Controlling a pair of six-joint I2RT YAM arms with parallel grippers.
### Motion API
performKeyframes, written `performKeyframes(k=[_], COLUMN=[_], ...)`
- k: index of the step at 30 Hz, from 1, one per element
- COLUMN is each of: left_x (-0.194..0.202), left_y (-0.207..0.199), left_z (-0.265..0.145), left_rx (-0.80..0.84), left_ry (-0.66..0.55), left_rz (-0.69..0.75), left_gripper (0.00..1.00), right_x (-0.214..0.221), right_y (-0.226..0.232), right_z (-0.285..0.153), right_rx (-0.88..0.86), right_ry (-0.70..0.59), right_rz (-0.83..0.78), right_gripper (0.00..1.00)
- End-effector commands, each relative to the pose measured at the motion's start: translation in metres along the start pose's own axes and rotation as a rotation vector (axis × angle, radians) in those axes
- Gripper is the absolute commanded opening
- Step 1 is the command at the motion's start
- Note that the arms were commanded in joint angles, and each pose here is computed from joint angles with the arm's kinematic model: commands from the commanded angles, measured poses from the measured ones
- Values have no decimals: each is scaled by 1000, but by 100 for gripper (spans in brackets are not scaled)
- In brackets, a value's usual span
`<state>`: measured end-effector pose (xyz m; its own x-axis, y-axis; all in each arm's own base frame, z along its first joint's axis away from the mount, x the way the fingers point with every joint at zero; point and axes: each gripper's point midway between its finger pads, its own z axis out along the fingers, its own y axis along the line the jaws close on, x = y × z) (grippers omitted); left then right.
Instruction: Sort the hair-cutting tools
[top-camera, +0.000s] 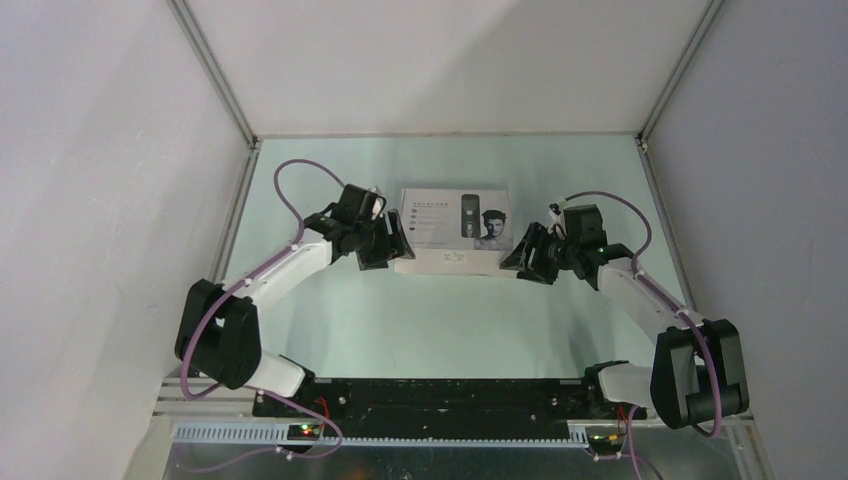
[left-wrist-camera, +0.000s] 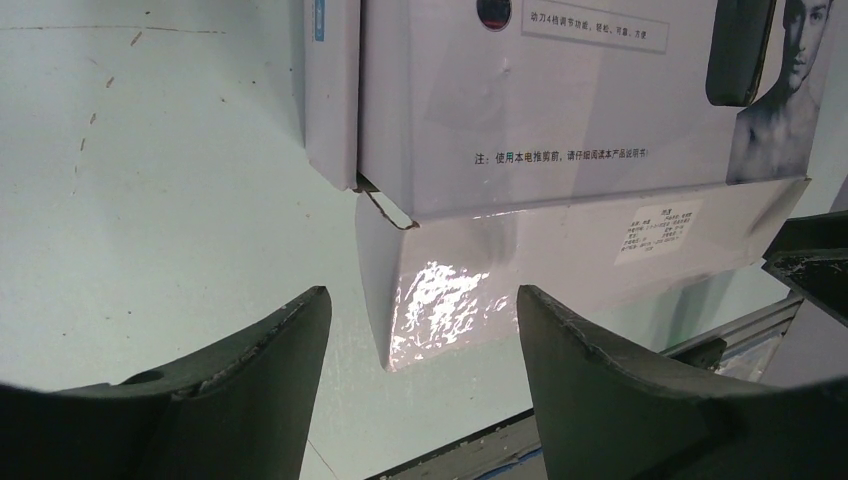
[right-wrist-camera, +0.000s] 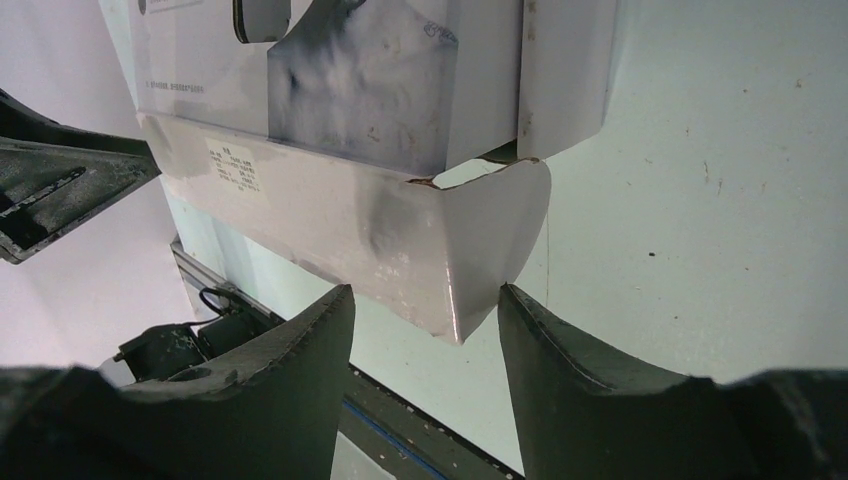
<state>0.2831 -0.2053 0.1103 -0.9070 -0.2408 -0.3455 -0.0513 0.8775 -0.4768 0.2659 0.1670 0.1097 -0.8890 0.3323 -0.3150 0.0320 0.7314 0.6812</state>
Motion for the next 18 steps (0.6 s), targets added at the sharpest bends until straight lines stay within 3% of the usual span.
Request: performKeyframes(k=[1,18], left_x=[-10,-7], left_y=[-11,-12], left_z=[-6,-10], left_rx=[42,47], left_ry=[-25,-18], left_rz=[17,22], left_gripper=[74,74], right_x=[-14,-14], right_y=[22,28], right_z=[-6,-10], right_rx=[-61,-73], right_ry=[-35,-45], right_rz=[-20,-15], right_gripper=[59,55])
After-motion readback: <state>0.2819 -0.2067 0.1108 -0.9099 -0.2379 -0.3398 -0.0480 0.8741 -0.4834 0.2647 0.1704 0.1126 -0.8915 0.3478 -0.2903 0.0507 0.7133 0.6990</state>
